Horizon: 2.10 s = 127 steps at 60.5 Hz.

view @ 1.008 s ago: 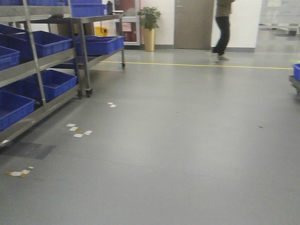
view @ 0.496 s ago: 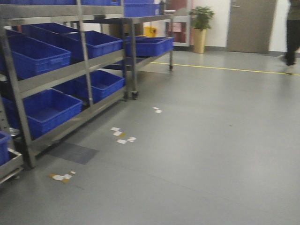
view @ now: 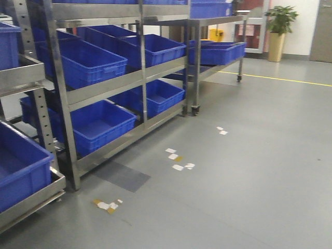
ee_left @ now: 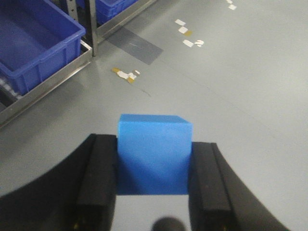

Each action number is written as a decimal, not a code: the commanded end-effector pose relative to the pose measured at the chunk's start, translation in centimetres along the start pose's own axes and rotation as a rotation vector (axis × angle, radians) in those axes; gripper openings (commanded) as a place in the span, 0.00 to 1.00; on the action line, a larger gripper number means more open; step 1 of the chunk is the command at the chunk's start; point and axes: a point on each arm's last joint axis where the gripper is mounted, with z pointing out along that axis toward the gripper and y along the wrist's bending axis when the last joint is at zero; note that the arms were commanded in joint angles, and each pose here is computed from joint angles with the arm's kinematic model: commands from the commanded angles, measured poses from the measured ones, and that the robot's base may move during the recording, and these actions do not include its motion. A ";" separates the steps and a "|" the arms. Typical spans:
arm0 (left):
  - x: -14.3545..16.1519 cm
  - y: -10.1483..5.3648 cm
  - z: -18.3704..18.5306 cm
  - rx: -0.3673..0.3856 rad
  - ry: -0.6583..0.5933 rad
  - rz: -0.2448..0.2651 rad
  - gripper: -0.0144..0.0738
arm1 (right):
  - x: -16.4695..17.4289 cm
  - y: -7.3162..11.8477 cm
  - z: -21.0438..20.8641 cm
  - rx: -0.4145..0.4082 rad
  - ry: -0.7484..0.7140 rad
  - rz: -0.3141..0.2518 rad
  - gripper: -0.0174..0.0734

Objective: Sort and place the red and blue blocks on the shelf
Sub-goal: 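Drive the base up to the shelf of blue bins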

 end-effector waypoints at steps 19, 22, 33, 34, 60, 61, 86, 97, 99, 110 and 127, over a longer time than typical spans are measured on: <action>-1.5 -0.4 -0.4 0.030 -0.098 -0.002 0.30 | -1.6 0.2 -0.4 -0.011 -0.116 -0.007 0.25; -1.5 -0.4 -0.4 0.030 -0.098 -0.002 0.30 | -1.6 0.2 -0.4 -0.011 -0.116 -0.007 0.25; -1.5 -0.4 -0.4 0.030 -0.098 -0.002 0.30 | -1.6 0.2 -0.4 -0.011 -0.116 -0.007 0.25; -1.5 -0.4 -0.4 0.030 -0.098 -0.002 0.30 | -1.6 0.2 -0.4 -0.011 -0.116 -0.007 0.25; -1.5 -0.4 -0.4 0.030 -0.098 -0.002 0.30 | -1.6 0.2 -0.4 -0.011 -0.116 -0.007 0.25; -1.5 -0.4 -0.4 0.030 -0.098 -0.002 0.30 | -1.6 0.2 -0.4 -0.011 -0.116 -0.007 0.25; -1.5 -0.4 -0.4 0.030 -0.098 -0.002 0.30 | -1.6 0.2 -0.4 -0.011 -0.116 -0.007 0.25; -1.5 -0.4 -0.4 0.030 -0.098 -0.002 0.30 | -1.6 0.2 -0.4 -0.011 -0.116 -0.007 0.25; -1.5 -0.4 -0.4 0.030 -0.098 -0.002 0.30 | -1.6 0.2 -0.4 -0.011 -0.116 -0.007 0.25; -1.5 -0.4 -0.4 0.030 -0.098 -0.002 0.30 | -1.6 0.2 -0.4 -0.011 -0.116 -0.007 0.25; -1.5 -0.4 -0.4 0.030 -0.098 -0.002 0.30 | -1.6 0.2 -0.4 -0.011 -0.116 -0.007 0.25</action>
